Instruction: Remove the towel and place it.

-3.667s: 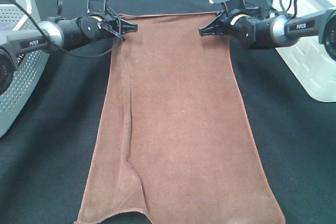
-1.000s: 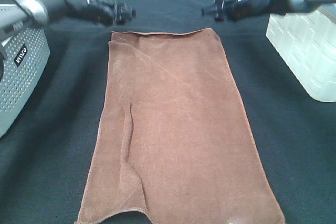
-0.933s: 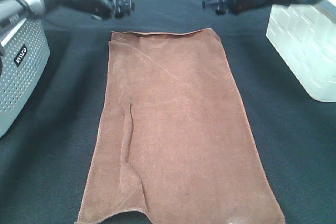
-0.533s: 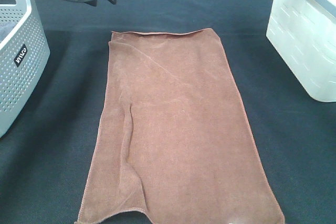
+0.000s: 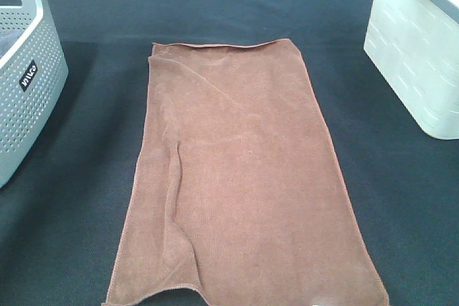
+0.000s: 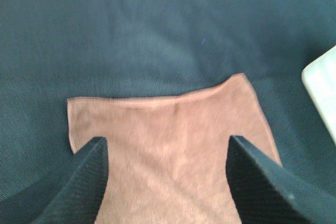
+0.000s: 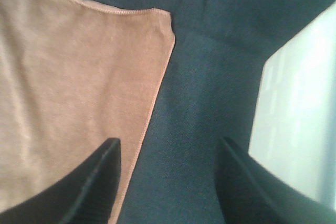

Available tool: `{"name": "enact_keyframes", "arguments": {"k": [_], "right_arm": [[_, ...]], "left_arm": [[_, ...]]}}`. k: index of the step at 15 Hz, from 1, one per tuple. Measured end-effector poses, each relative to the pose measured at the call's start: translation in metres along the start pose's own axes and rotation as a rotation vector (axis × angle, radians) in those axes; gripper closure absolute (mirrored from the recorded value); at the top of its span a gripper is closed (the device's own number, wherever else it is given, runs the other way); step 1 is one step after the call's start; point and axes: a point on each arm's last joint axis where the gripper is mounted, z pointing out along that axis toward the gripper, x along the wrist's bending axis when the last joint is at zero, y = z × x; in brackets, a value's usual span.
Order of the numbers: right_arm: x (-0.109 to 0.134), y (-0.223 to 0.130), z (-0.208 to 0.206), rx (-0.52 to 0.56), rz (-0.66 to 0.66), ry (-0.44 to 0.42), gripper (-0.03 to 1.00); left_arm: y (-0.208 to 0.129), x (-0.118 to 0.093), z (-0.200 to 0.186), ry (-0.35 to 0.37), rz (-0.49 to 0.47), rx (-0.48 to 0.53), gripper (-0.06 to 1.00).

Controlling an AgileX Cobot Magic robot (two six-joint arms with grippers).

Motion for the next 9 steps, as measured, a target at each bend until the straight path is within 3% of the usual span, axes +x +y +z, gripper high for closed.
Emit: {"name": "enact_keyframes", "arguments": {"k": [3,7,9], "right_arm": [[-0.002,-0.009,-0.049,-0.055,0.046,-0.026,0.29],[-0.001,-0.032,-0.071,-0.020,0.042,-0.040,0.22],[0.002,-0.056,-0.084,0.020,0.041,-0.034,0.22]], "left_arm": [[0.014,-0.012,-0.031,-0.016,0.022,-0.059,0.33],[0.024,-0.023,-0.060,-0.035,0.035,-0.109,0.33],[0.023,-0.026,-0.070,-0.029,0.028,-0.066,0.33]]}}
